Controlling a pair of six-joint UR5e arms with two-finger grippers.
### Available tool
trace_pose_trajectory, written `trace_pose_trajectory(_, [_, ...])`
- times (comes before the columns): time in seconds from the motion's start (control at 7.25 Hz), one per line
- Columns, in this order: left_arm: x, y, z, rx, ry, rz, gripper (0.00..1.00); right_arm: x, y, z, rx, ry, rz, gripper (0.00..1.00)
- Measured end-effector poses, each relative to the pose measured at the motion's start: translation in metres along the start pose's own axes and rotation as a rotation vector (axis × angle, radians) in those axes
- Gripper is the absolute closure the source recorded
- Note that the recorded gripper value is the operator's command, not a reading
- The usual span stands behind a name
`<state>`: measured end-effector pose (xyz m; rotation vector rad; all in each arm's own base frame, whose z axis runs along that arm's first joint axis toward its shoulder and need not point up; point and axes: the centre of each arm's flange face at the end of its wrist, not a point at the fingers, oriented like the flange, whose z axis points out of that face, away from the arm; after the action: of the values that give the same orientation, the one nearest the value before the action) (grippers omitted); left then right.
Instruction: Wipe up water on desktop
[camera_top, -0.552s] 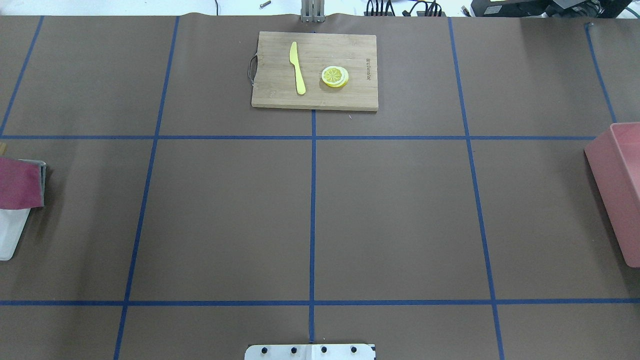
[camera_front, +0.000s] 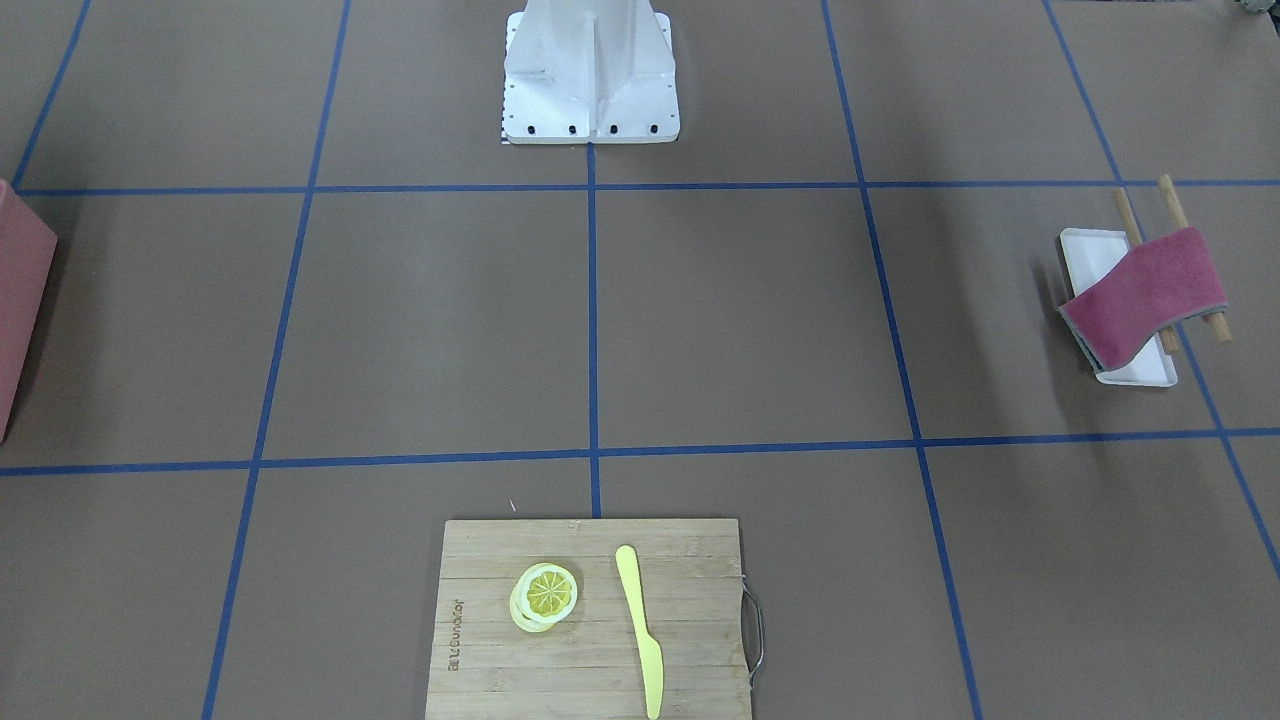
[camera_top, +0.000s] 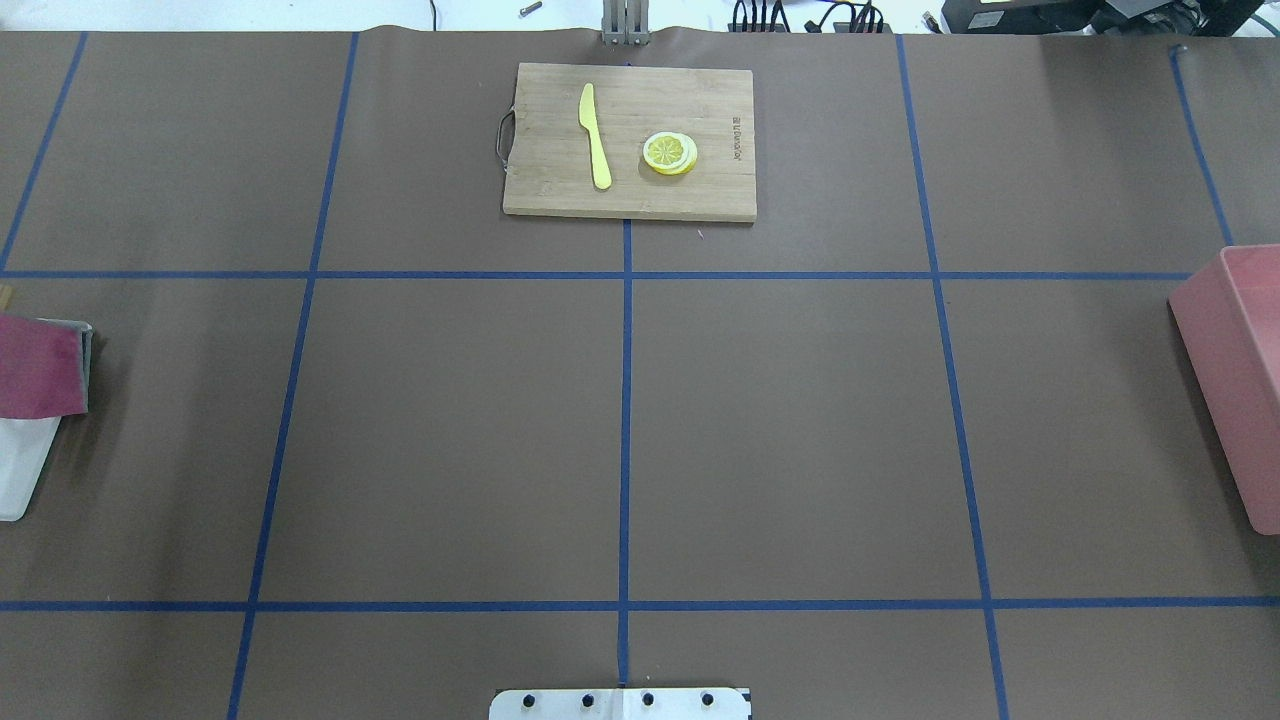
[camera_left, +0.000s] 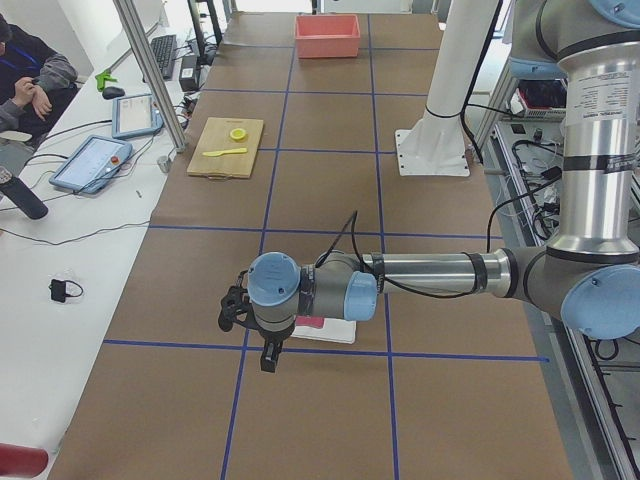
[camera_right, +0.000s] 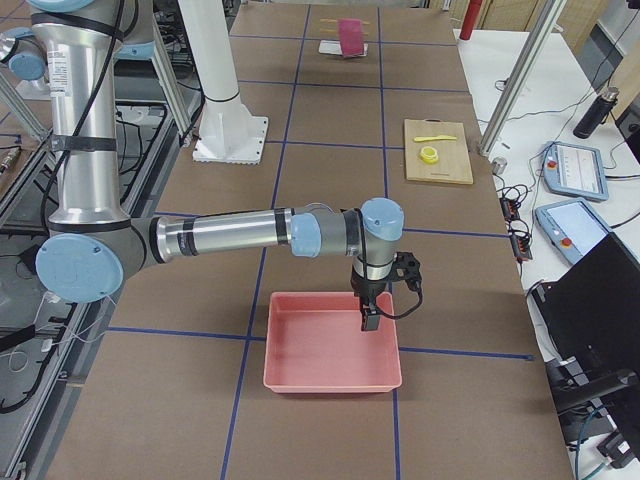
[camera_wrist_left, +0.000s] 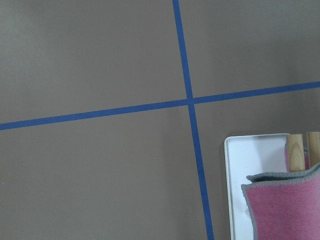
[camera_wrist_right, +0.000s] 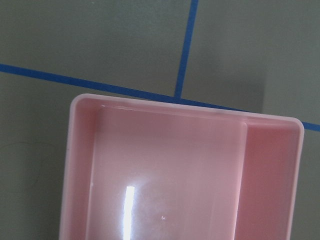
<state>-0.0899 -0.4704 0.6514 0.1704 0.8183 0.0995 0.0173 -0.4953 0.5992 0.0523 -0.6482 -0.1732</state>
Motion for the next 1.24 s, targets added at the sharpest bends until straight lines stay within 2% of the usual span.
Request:
trace_pose_trajectory(0.28, [0.009, -0.007, -0.009, 0.053, -0.009, 0.054, 0.02, -0.009, -0.003, -0.007, 0.017, -0.033, -0.017, 0.0])
trace_pose_trajectory(0.69, [0.017, -0.019, -0.018, 0.151, -0.021, 0.156, 0.02, -0.031, -0.021, -0.038, 0.079, -0.028, -0.062, 0.0])
trace_pose_trajectory(1.24, [0.026, -0.028, -0.026, 0.185, -0.011, 0.186, 0.02, -0.038, -0.02, -0.05, 0.105, -0.024, -0.078, 0.0])
